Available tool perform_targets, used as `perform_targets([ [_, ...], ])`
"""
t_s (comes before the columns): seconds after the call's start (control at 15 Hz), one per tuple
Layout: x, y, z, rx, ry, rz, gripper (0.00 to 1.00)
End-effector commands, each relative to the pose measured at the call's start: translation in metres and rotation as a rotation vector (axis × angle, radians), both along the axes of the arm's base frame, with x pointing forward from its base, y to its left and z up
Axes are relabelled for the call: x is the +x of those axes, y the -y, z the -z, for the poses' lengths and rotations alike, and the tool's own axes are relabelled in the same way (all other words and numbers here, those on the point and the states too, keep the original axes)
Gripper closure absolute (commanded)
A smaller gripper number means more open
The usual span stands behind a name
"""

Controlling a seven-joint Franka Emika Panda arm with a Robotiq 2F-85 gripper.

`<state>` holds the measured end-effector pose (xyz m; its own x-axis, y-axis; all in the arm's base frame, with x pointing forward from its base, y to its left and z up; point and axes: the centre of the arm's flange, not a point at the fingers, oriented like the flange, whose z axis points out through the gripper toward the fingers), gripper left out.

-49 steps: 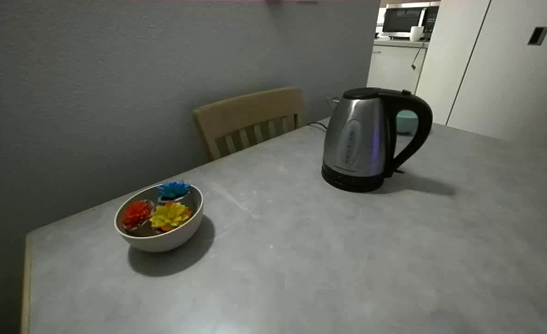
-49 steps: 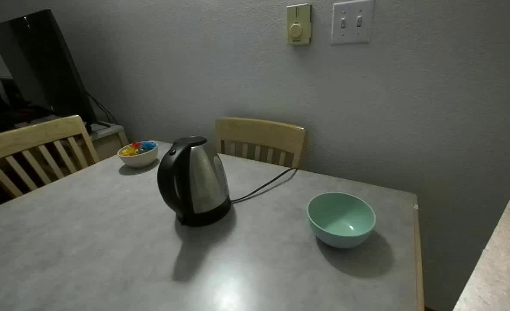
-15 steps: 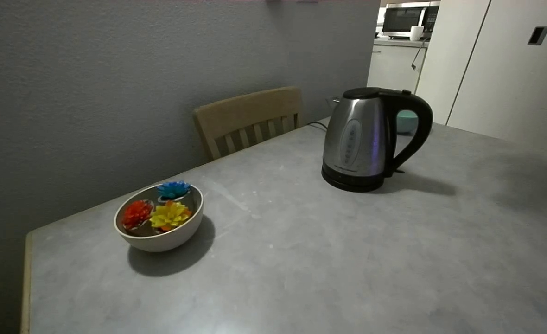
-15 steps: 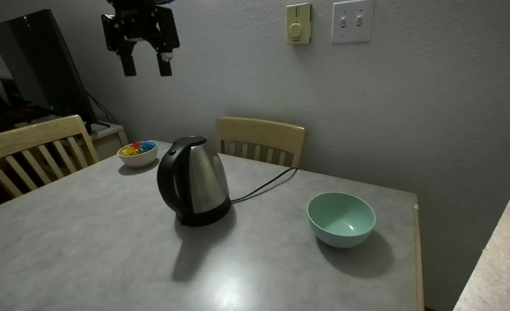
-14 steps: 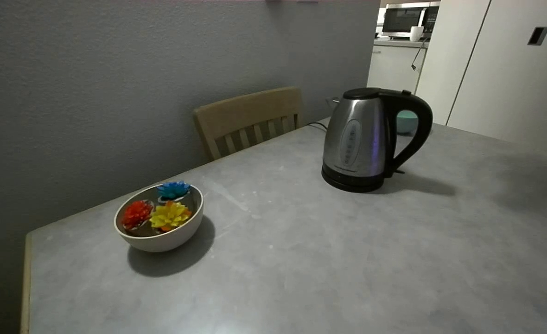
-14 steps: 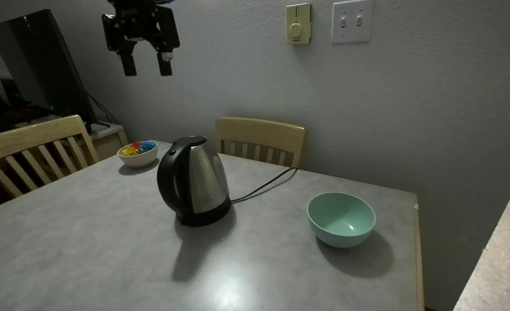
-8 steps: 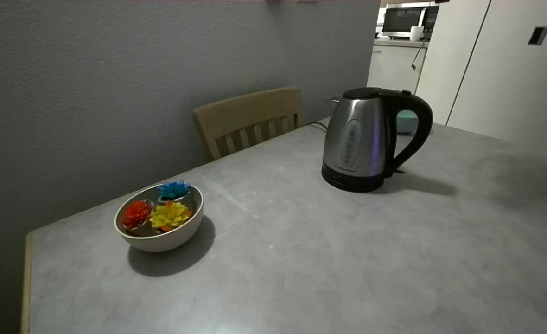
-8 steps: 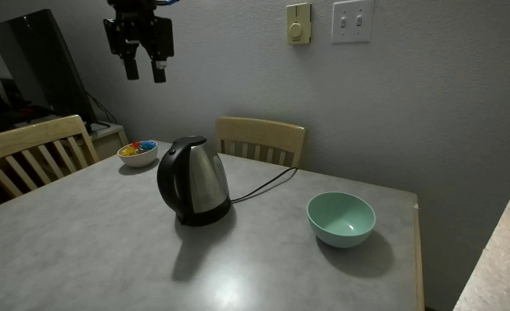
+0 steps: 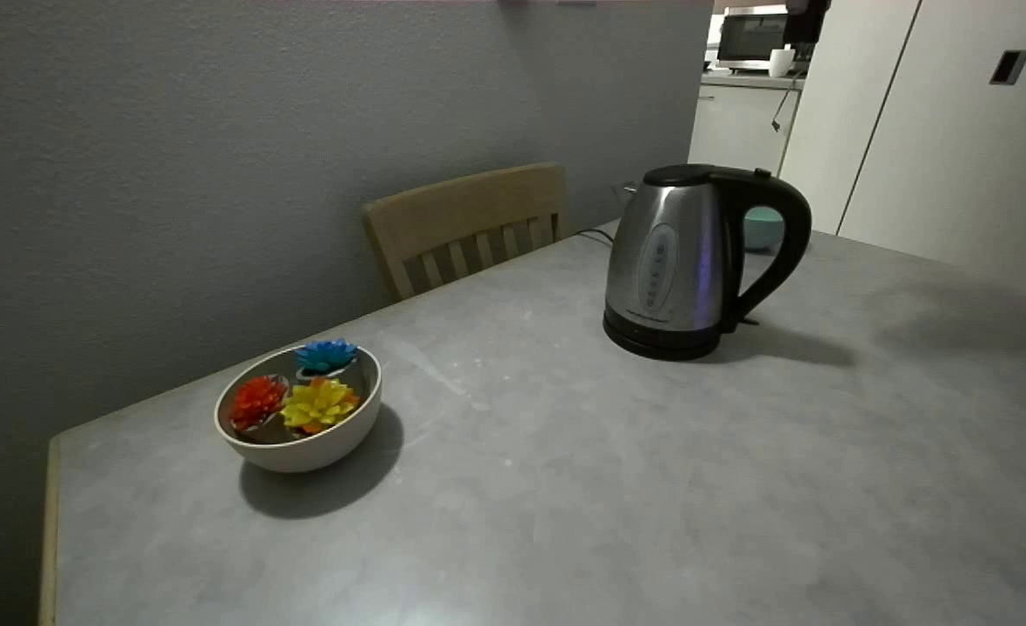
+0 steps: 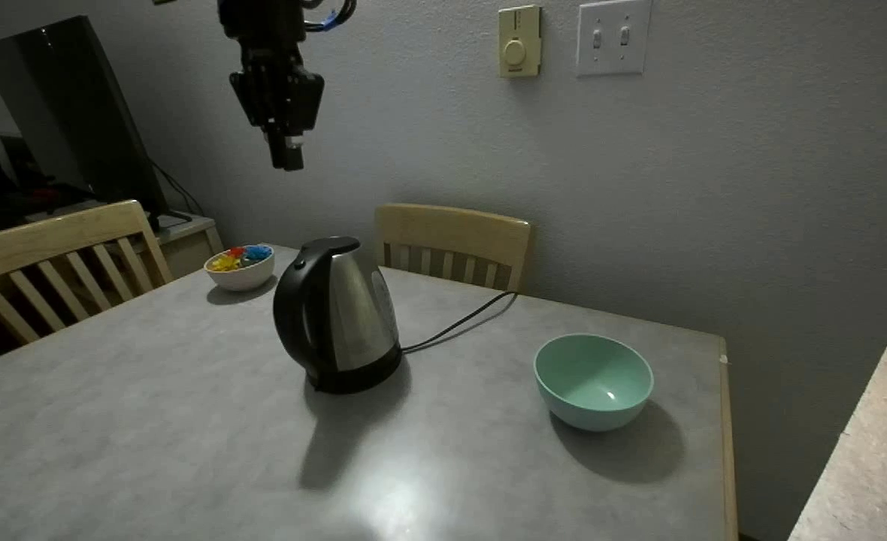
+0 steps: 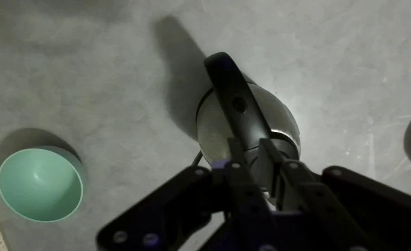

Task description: Open the lid of the kettle by pressing the button on the handle

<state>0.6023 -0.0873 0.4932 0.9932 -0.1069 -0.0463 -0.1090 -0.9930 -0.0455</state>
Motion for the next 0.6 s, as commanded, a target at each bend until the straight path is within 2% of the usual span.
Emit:
perform_targets([
  [0.0, 0.011, 0.013, 0.036, 0.011, -0.005, 0.079, 1.00],
  [0.27, 0.016, 0.020, 0.071, 0.007, -0.065, 0.091, 1.00],
  [0.53, 0.013, 0.017, 0.091, 0.038, -0.110, 0.080, 1.00],
])
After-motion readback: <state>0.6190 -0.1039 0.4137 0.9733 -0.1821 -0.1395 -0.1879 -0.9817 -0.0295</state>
